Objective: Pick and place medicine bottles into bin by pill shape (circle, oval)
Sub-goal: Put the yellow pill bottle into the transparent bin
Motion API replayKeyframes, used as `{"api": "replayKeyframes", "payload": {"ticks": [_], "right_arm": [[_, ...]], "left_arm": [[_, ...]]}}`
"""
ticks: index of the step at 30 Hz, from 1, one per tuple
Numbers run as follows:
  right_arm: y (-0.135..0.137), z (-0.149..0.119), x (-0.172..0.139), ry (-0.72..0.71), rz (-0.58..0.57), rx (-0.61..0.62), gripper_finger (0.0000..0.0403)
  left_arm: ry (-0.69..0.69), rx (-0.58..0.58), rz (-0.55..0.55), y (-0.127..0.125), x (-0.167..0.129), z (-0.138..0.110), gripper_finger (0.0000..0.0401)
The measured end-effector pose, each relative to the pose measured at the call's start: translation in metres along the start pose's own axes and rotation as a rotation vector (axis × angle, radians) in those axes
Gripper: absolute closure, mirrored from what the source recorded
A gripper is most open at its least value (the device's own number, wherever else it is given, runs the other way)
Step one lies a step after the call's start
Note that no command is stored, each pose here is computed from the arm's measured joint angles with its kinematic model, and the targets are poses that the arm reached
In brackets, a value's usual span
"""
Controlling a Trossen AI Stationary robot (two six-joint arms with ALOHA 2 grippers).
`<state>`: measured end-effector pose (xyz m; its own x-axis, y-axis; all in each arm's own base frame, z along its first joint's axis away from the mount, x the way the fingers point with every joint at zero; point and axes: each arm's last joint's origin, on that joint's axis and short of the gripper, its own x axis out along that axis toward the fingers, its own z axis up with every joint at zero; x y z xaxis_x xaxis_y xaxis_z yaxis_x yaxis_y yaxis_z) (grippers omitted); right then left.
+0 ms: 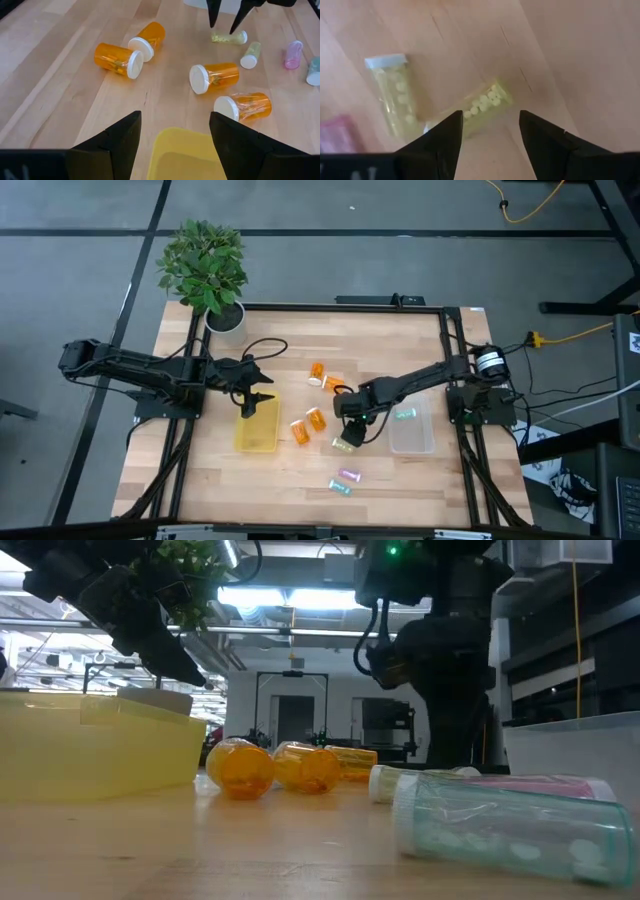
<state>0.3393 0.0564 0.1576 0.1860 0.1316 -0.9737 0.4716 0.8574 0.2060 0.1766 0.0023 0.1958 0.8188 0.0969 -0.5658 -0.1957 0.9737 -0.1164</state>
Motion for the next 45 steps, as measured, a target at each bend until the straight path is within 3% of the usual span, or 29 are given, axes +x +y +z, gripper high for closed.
{"api": "replayKeyframes", "payload": {"ticks": [22,31,45], "right_arm": [[0.005,0.01,-0.007,-0.088,-0.023,0.017,0.0209],[0.006,0.009,-0.006,-0.079,0.004,0.048,0.0209],[0.0,0.012,0.02,0.012,-0.009,0.028,0.0209]], "left_arm": [[0.0,0.0,0.0,0.0,0.0,0.0,0.0172],[0.0,0.0,0.0,0.0,0.0,0.0,0.0172],[0.001,0.0,0.0,0.0,0.0,0.0,0.0172]]}}
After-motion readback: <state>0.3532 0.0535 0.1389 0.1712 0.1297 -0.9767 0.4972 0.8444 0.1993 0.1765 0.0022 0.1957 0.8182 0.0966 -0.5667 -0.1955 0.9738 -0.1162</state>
